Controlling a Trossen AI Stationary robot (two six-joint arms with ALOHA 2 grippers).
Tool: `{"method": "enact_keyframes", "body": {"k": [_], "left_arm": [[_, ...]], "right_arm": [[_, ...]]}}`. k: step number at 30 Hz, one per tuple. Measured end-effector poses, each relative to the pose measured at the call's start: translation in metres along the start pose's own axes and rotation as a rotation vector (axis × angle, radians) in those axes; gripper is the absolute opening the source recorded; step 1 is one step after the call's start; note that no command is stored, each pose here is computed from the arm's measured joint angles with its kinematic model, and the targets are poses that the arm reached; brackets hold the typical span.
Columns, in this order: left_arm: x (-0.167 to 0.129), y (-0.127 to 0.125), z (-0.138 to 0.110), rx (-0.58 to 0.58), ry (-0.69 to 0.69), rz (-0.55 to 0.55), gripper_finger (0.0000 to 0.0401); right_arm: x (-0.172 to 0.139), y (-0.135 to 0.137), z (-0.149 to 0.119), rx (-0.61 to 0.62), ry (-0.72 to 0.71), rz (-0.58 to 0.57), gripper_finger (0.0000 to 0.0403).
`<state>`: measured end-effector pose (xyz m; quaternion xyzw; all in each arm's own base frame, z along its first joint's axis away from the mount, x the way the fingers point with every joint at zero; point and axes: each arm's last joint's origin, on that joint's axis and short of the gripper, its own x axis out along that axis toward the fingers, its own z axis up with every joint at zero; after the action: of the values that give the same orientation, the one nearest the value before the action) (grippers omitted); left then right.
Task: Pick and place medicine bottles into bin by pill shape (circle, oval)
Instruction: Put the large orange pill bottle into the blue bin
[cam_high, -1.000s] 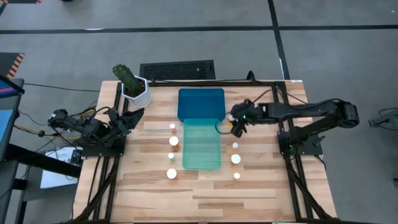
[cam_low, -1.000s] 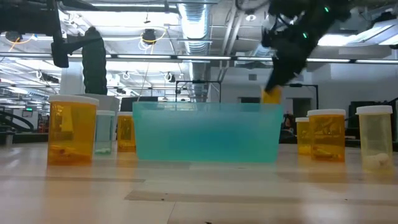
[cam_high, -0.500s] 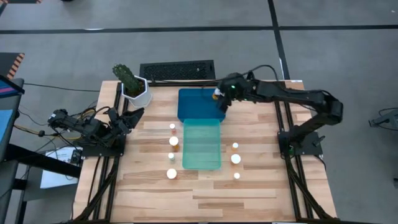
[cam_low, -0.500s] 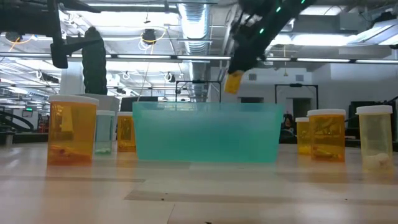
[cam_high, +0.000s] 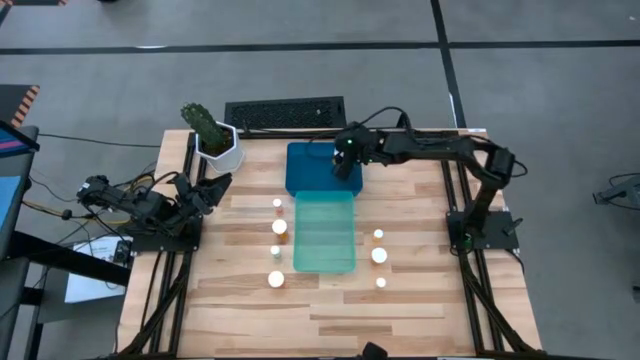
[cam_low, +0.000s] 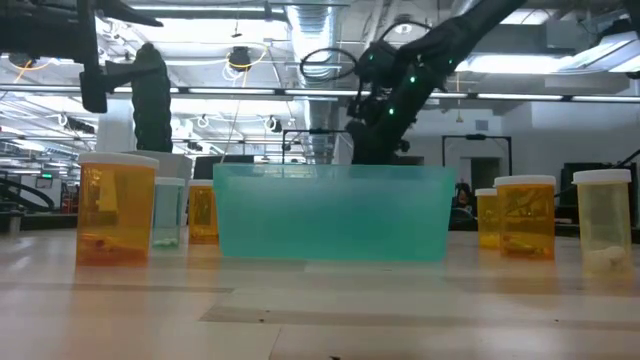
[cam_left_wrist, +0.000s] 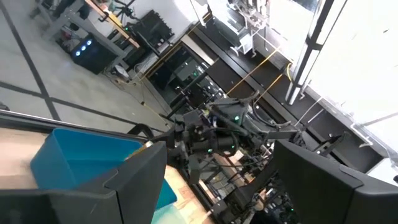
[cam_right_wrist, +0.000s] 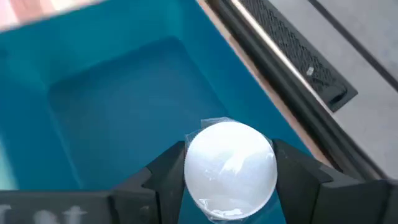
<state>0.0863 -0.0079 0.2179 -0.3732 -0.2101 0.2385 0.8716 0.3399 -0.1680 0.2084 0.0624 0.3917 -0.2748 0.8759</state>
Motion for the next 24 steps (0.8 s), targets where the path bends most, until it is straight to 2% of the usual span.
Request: {"method": "enact_keyframes", "body": {"k": [6, 9, 16, 24], "left_arm": [[0.000, 0.000, 0.000, 0.000, -0.009, 0.015, 0.0289], [0.000, 0.001, 0.000, 0.001, -0.015, 0.025, 0.0289], [0.000, 0.001, 0.000, 0.004, -0.019, 0.034, 0.0289], [0.000, 0.001, 0.000, -0.004, -0.024, 0.040, 0.0289]], "right_arm": [[0.015, 0.002, -0.006, 0.009, 0.022, -0.002, 0.0216], [0.019, 0.000, -0.003, 0.021, -0.015, -0.035, 0.0214], [0.028, -0.007, -0.013, 0.073, 0.056, -0.072, 0.0218], [0.040, -0.006, -0.018, 0.076, 0.076, -0.076, 0.0219]]}}
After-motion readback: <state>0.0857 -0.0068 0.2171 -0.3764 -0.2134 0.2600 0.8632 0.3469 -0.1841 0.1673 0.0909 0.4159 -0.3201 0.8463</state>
